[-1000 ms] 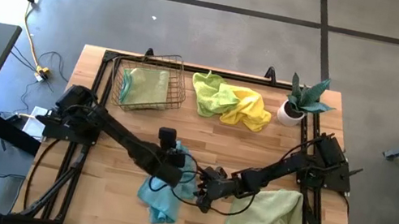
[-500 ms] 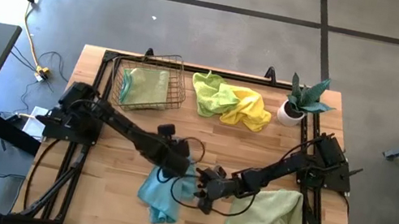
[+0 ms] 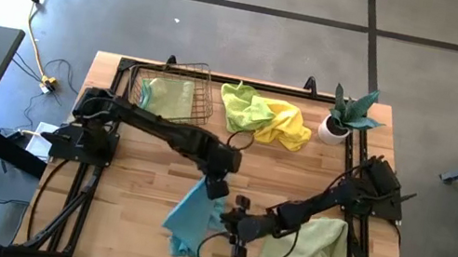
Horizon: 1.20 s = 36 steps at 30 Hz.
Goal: Fold microfiber towels
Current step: Fold the blue towel
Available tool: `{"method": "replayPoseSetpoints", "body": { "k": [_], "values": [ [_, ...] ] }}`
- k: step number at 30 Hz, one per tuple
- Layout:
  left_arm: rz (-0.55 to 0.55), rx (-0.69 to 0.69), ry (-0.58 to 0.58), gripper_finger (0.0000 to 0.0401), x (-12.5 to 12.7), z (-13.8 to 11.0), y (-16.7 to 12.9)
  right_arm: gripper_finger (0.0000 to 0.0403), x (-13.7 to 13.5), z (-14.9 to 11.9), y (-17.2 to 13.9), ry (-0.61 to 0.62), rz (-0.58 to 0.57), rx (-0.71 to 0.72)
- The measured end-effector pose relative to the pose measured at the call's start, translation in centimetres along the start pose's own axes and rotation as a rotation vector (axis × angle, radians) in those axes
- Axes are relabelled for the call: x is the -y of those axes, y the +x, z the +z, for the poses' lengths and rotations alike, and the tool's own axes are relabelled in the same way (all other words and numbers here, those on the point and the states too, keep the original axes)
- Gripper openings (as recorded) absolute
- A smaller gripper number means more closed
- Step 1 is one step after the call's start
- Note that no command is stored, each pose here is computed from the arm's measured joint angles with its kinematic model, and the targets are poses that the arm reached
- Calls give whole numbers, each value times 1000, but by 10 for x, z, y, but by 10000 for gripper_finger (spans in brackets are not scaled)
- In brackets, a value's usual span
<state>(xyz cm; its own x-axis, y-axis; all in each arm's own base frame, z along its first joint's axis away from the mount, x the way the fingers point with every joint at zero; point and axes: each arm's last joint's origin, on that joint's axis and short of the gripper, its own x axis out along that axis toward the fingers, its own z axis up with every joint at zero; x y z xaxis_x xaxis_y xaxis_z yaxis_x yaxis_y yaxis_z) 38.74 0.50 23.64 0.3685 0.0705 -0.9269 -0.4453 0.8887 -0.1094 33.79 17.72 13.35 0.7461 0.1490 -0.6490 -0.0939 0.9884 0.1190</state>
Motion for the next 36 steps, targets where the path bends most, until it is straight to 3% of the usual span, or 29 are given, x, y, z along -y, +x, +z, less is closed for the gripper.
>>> {"method": "replayPoseSetpoints", "body": {
  "k": [3, 9, 15, 19, 23, 30, 36],
  "values": [
    [-23, 45, 95, 0, 9, 12, -21, 174, -5, -3, -9, -29, -92, -57],
    [-53, 123, 229, 0, 40, 17, -58, 174, -10, -6, -42, -48, -396, -83],
    [-12, 137, 317, 0, 66, 5, -92, 174, -15, -9, -56, -30, -627, 65],
    [-16, 163, 365, 0, 84, -4, -110, 173, -17, -7, -56, -97, -691, 137],
    [-37, 171, 408, 0, 99, -16, -120, 173, -12, 6, -49, -170, -652, 150],
    [19, 121, 379, 0, 112, -40, -125, 173, 14, 28, -34, -197, -346, 81],
    [71, 98, 350, 0, 122, -60, -129, 173, 34, 28, -30, -266, -371, 22]
  ]
}}
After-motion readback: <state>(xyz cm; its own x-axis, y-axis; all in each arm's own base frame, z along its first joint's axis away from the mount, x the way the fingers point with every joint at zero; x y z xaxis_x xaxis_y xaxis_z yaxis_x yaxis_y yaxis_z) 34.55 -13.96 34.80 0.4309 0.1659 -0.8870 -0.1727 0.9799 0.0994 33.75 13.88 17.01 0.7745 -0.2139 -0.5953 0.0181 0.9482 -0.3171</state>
